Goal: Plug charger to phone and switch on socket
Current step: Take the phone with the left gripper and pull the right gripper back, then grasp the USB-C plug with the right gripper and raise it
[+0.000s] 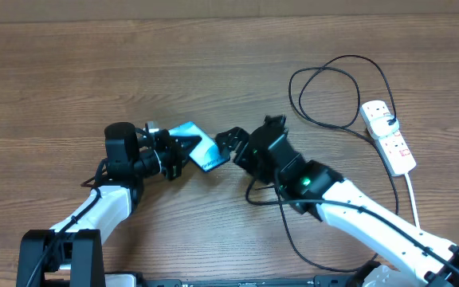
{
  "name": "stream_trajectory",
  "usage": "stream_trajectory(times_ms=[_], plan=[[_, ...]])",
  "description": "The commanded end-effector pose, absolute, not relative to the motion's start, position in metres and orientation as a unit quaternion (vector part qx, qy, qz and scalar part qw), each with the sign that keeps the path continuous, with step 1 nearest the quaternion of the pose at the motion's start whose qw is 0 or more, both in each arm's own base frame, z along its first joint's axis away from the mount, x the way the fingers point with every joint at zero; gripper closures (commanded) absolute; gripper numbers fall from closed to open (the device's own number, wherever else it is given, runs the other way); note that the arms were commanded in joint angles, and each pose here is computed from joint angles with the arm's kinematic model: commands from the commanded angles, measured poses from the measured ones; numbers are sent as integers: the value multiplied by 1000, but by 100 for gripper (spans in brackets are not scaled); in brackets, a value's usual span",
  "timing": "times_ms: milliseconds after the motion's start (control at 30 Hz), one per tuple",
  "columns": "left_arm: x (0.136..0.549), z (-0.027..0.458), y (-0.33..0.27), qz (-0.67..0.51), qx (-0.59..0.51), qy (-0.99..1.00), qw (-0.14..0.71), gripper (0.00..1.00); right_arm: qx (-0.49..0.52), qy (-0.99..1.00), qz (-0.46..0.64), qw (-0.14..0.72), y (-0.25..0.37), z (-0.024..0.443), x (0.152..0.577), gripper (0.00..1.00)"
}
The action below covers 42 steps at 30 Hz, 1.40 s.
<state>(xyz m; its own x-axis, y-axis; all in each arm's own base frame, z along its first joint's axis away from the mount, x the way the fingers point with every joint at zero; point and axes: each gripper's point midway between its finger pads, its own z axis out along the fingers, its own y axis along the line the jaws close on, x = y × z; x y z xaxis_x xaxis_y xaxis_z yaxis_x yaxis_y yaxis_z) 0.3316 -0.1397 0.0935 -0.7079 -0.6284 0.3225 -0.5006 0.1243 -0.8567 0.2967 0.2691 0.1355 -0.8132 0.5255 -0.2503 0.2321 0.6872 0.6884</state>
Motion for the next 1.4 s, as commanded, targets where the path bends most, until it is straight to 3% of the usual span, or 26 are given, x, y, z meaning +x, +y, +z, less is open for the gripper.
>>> stream_trajectory(times_ms=[0, 167, 367, 667, 833, 1133, 1267, 1333, 1367], plan=[[332, 88, -131, -525, -350, 771, 87, 96, 52, 931, 220, 287, 227, 122, 310, 0], [317, 104, -140, -573, -341, 745, 15, 96, 4, 968, 121, 218, 177, 88, 287, 0], [312, 112, -138, -593, -338, 731, -9, 96, -11, 991, 55, 118, 152, 55, 249, 4], [309, 115, -139, -600, -331, 729, -16, 95, -23, 997, 76, 21, 167, 16, 222, 10], [308, 117, -138, -606, -326, 725, -22, 95, -26, 997, 73, -19, 167, -2, 205, 33], [316, 124, -105, -622, -351, 700, -4, 96, -5, 995, 85, -45, 162, -23, 183, 54], [315, 125, -105, -624, -347, 700, -5, 96, 13, 993, 108, -34, 172, -21, 190, 85], [314, 125, -106, -625, -344, 701, -6, 96, 13, 993, 110, -31, 172, -21, 192, 96], [314, 125, -106, -625, -341, 702, -3, 96, 13, 993, 110, -31, 172, -21, 192, 96]])
